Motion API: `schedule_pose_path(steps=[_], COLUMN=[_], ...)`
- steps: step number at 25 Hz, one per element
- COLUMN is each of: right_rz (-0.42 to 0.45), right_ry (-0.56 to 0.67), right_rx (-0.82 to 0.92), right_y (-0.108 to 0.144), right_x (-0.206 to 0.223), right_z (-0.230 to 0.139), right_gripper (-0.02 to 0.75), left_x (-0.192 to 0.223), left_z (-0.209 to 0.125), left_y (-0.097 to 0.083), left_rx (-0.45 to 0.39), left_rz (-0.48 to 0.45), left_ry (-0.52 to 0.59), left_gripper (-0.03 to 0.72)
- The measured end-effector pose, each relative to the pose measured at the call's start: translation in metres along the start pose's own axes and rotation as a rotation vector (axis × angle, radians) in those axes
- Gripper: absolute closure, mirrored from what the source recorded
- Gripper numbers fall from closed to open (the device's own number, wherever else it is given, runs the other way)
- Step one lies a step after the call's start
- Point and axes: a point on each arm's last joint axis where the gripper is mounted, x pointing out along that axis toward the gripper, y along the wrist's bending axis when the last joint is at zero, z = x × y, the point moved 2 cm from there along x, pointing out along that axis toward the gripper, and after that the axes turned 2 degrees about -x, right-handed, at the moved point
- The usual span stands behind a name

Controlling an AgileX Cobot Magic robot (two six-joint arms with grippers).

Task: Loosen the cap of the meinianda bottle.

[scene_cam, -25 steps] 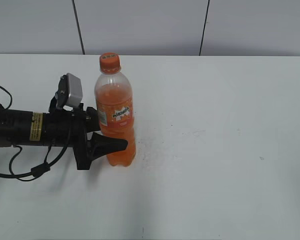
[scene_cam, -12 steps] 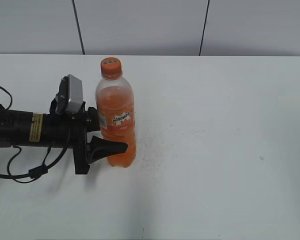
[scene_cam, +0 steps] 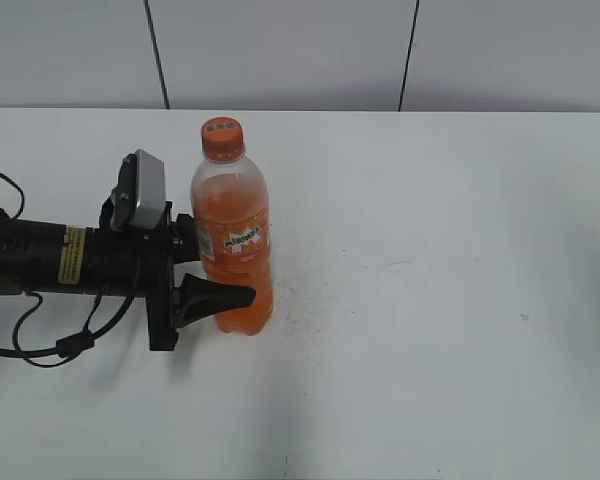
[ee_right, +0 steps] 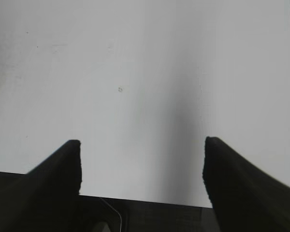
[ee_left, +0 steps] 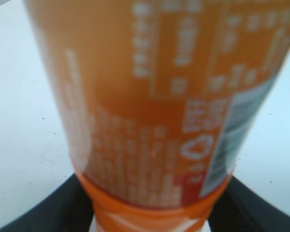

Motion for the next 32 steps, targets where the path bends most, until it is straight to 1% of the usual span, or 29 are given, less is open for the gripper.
schedule_pose_path(steps=[3,7,9,12,17,23,27,32], right_rz=[0.033,0.077,0.099,0.141,0.227,0.282,0.327,0.384], right_ry=[0.042,0.066,0.072,0.068,0.06,0.05,0.055,0.033], right_rx=[-0.028,-0.077,-0.11,-0.183,-0.317,-0.468,-0.507,-0.588], right_y=[0.0,0.006,0.012,0.03,0.074,0.136,0.177,0.231], right_x=[0.015,0.029,0.035,0.041,0.052,0.067,0.078,0.085], right_z=[0.018,0.042,0.054,0.073,0.103,0.13,0.14,0.148], right_gripper=[0.172,0.206,0.211,0.215,0.215,0.216,0.216,0.216], left_x=[0.0,0.0,0.0,0.0,0.0,0.0,0.0,0.0], left_z=[0.0,0.0,0.0,0.0,0.0,0.0,0.0,0.0], left_y=[0.0,0.0,0.0,0.0,0.0,0.0,0.0,0.0], left_rx=[0.002,0.002,0.002,0.002,0.002,0.002,0.002,0.002], left_rz=[-0.001,-0.002,-0.002,-0.002,-0.002,-0.002,-0.002,-0.002], left_ry=[-0.001,0.0,-0.001,-0.001,-0.001,-0.001,-0.001,-0.001], left_gripper=[0.281,0.281,0.282,0.283,0.283,0.283,0.283,0.283])
